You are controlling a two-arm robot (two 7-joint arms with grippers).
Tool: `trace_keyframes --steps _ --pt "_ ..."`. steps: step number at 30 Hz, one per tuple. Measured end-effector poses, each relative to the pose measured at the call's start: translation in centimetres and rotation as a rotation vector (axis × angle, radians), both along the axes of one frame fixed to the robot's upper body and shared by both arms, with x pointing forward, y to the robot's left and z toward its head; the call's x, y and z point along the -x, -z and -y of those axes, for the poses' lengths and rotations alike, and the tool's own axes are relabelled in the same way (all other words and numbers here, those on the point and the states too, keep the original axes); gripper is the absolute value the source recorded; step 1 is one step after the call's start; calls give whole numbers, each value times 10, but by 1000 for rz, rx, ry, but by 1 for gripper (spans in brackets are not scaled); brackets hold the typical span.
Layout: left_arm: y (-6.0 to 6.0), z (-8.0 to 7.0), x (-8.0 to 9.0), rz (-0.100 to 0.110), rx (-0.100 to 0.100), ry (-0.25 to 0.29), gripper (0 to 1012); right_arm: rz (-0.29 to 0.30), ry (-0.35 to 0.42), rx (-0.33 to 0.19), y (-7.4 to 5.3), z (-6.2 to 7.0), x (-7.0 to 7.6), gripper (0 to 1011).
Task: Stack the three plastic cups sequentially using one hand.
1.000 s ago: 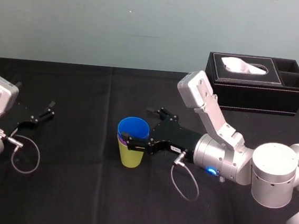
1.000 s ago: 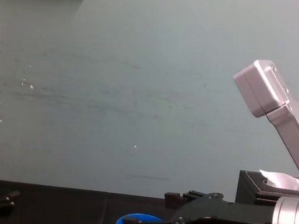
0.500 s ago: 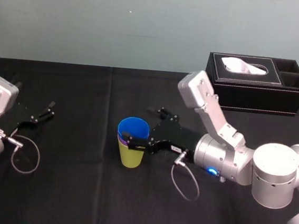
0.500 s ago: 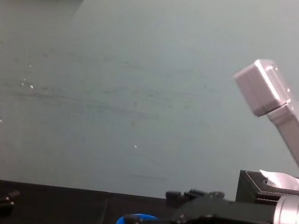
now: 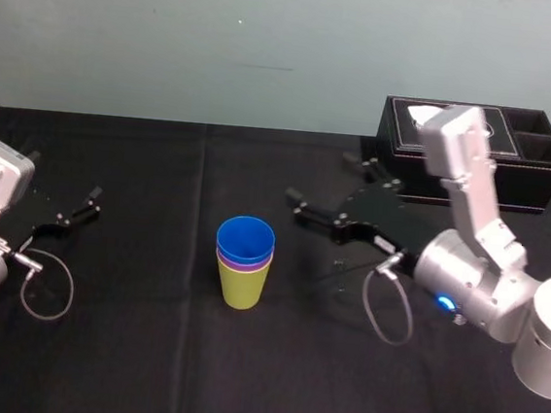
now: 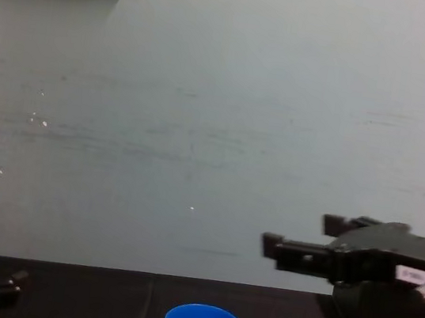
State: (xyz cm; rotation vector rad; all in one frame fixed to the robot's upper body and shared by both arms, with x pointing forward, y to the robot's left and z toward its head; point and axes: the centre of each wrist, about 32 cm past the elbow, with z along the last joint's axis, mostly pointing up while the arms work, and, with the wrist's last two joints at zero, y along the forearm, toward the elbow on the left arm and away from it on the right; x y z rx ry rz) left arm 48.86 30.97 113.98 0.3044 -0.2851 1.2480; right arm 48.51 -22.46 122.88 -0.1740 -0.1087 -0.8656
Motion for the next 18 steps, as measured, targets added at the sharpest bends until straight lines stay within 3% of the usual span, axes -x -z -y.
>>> trace_keyframes --steps 11,18 --pt "0 0 0 0 0 0 1010 39 171 -21 16 34 9 1003" --pt "0 0 0 0 0 0 1010 41 174 -20 16 34 9 1003"
